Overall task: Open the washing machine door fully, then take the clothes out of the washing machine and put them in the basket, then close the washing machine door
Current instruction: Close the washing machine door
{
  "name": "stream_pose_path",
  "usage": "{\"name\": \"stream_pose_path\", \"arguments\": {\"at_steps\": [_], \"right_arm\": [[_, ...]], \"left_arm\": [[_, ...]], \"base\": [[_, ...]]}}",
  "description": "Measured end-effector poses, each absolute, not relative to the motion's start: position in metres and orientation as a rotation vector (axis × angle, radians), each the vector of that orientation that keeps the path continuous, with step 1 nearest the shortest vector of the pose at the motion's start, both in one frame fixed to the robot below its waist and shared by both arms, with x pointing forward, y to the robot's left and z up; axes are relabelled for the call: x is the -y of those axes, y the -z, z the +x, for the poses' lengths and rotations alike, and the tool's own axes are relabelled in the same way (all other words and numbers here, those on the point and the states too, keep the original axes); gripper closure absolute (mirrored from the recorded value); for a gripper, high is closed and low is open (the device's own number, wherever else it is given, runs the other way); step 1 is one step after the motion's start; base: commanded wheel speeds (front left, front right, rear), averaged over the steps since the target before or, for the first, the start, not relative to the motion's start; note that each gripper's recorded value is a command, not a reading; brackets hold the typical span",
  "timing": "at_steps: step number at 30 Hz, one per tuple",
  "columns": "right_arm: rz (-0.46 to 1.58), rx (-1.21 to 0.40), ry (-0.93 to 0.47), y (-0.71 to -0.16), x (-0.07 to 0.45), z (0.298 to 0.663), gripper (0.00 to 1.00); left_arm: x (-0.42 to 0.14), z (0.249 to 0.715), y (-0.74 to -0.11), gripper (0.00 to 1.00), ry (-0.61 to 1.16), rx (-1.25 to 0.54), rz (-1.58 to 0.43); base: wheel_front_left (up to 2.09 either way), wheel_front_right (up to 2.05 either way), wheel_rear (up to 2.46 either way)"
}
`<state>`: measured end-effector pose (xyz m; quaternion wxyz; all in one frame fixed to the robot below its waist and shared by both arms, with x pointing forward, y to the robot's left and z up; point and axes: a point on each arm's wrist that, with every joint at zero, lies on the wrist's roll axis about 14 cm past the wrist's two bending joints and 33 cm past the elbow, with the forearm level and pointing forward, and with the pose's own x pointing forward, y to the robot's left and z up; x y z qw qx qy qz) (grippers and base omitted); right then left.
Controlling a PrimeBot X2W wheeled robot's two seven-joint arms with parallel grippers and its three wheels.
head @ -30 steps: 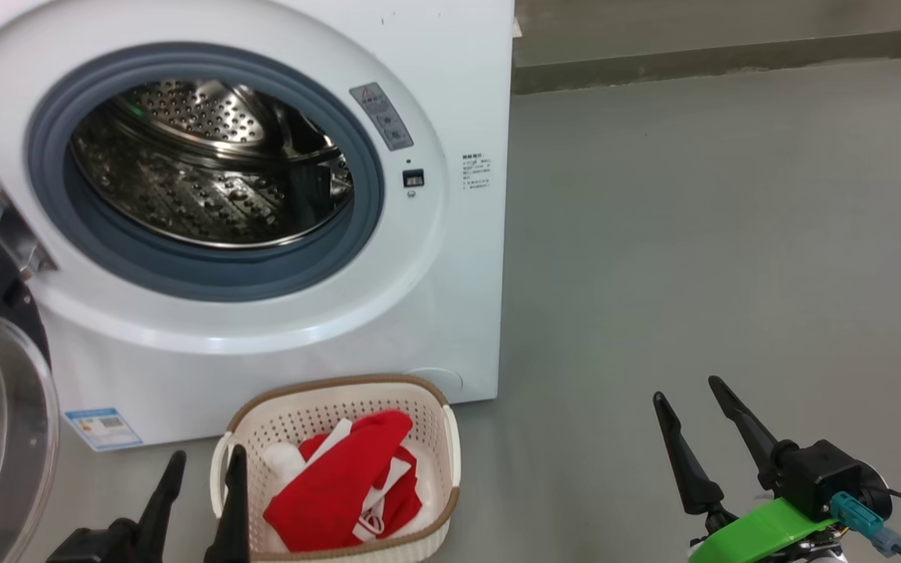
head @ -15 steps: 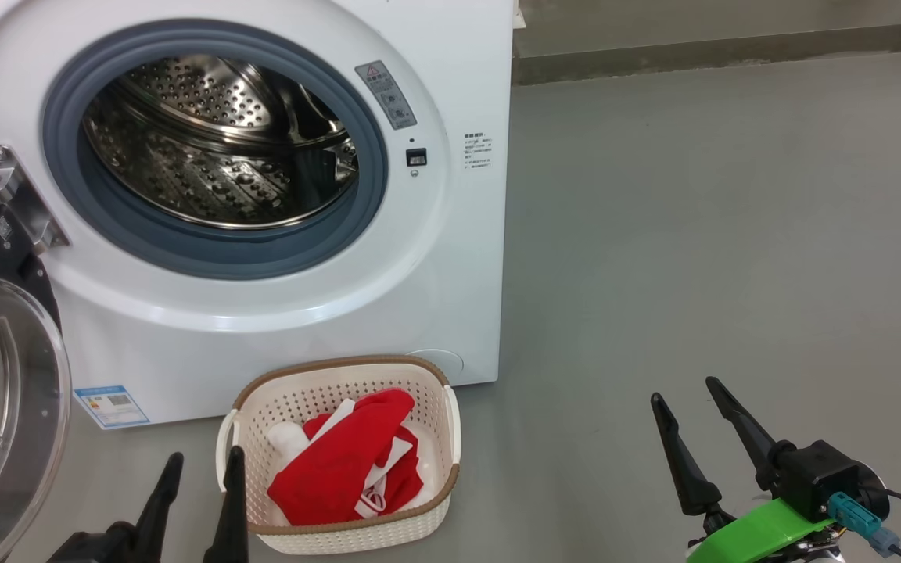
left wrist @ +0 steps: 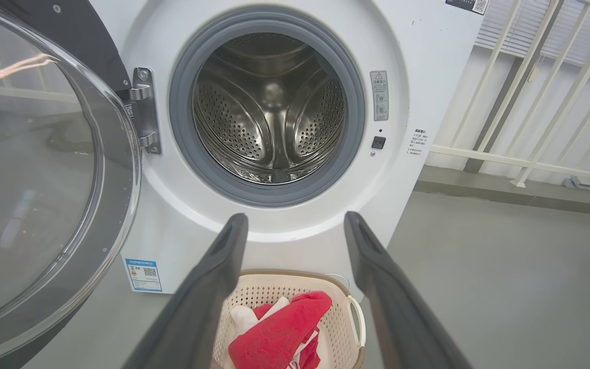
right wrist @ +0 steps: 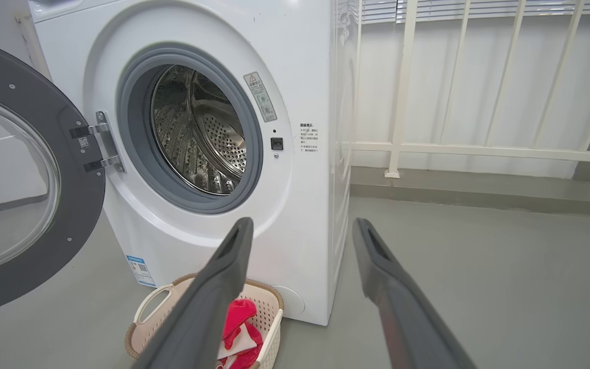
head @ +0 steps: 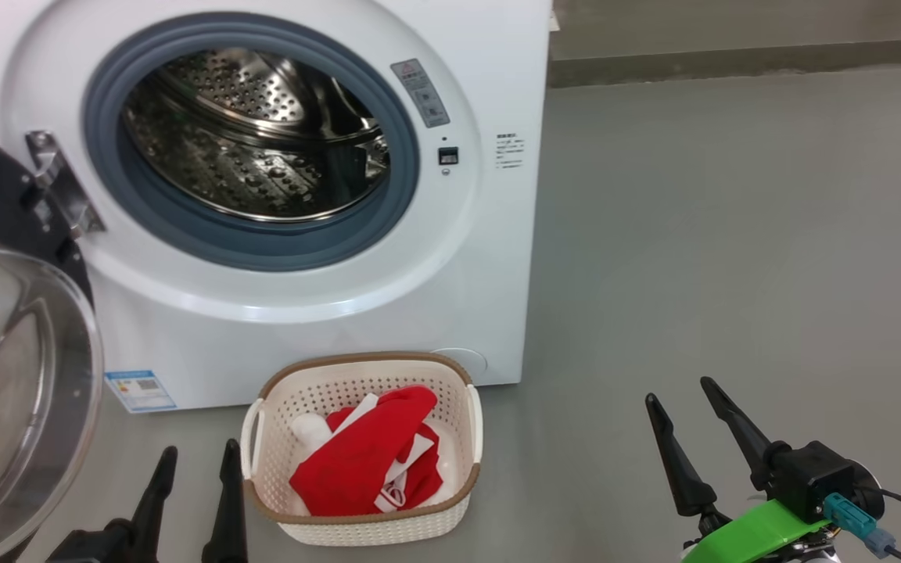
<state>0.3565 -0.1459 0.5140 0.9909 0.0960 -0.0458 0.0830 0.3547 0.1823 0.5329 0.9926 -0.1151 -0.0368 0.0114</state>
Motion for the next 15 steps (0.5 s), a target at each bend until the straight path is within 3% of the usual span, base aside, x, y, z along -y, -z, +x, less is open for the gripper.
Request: {"name": "stream_pose_path", "arguments": {"at_steps": [15], "right_arm": [[0.199, 0.091, -0.366, -0.521, 0.08, 0.371, 0.0]], "left_arm": [[-0.228, 0.326, -0.55, 0.0, -0.174, 0.125, -0.2]], "base": [[0.0, 0.0, 0.0]]}}
